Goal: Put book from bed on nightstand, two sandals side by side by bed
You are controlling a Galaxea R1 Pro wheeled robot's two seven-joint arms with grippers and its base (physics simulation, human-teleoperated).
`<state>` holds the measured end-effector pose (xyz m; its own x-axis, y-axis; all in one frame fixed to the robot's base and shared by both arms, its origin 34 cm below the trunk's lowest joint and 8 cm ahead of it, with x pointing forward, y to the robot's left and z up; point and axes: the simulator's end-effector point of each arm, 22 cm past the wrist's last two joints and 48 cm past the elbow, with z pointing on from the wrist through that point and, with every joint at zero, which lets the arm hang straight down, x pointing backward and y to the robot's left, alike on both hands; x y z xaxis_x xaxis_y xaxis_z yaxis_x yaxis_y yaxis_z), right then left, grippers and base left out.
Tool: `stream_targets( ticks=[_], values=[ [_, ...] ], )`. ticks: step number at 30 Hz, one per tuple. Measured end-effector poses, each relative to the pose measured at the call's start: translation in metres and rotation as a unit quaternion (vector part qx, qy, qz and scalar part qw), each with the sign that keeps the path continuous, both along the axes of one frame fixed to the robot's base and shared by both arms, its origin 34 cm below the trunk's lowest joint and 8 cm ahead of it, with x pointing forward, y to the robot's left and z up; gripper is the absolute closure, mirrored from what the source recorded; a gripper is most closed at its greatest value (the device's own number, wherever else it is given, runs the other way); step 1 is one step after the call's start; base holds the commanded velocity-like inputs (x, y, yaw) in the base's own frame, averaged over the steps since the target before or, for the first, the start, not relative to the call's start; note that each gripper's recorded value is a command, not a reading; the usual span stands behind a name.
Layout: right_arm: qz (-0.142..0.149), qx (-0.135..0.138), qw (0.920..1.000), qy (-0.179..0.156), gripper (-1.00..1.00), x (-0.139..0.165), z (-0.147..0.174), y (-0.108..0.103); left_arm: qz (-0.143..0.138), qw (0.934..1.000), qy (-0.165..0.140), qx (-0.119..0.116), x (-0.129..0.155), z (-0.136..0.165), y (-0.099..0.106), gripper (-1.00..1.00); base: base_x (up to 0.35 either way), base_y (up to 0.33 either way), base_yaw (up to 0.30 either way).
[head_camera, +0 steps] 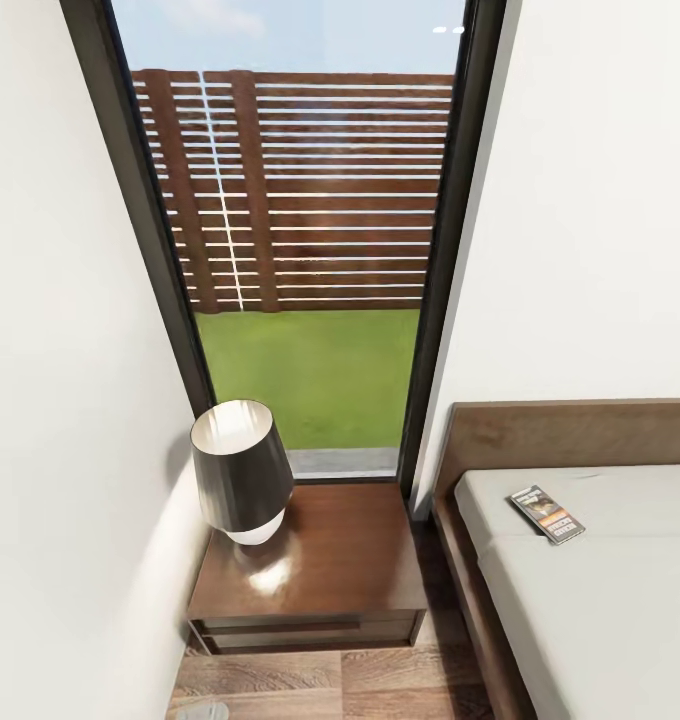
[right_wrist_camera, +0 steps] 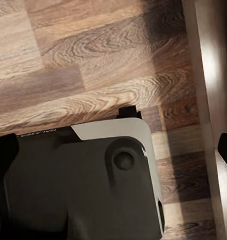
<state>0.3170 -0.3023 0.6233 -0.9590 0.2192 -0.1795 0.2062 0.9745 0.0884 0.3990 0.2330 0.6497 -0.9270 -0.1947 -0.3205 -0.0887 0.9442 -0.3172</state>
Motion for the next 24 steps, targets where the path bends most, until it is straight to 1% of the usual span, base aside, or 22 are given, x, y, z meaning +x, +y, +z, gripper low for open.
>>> stream_targets(
  ticks=[12,14,15,21,24],
  values=[
    [-0.038,-0.029,0.9988,0.005,-1.0,-0.002,-0.001,-0.016,0.0,1.0,-0.001,-0.001,0.0,0.0,0.0,-1.0,0.0,0.0,0.0],
    [-0.041,-0.034,0.9986,0.007,-1.0,-0.003,-0.001,-0.018,0.0,1.0,-0.001,-0.001,0.0,0.0,0.0,-1.0,0.0,0.0,0.0],
    [-0.052,-0.082,0.9951,0.02,-1.0,-0.01,0.0,-0.04,0.0,1.0,-0.001,-0.001,0.0,0.0,0.0,-1.0,0.0,0.0,0.0],
    [-0.051,-0.084,0.9949,0.02,-1.0,-0.01,0.0,-0.041,0.0,1.0,-0.001,-0.001,0.001,0.0,0.0,-1.0,0.001,0.0,0.0],
    [-0.052,-0.084,0.9949,0.02,-1.0,-0.01,0.0,-0.041,-0.001,1.0,-0.002,0.0,0.001,0.001,0.0,-1.0,0.118,0.0,0.0]
  ],
)
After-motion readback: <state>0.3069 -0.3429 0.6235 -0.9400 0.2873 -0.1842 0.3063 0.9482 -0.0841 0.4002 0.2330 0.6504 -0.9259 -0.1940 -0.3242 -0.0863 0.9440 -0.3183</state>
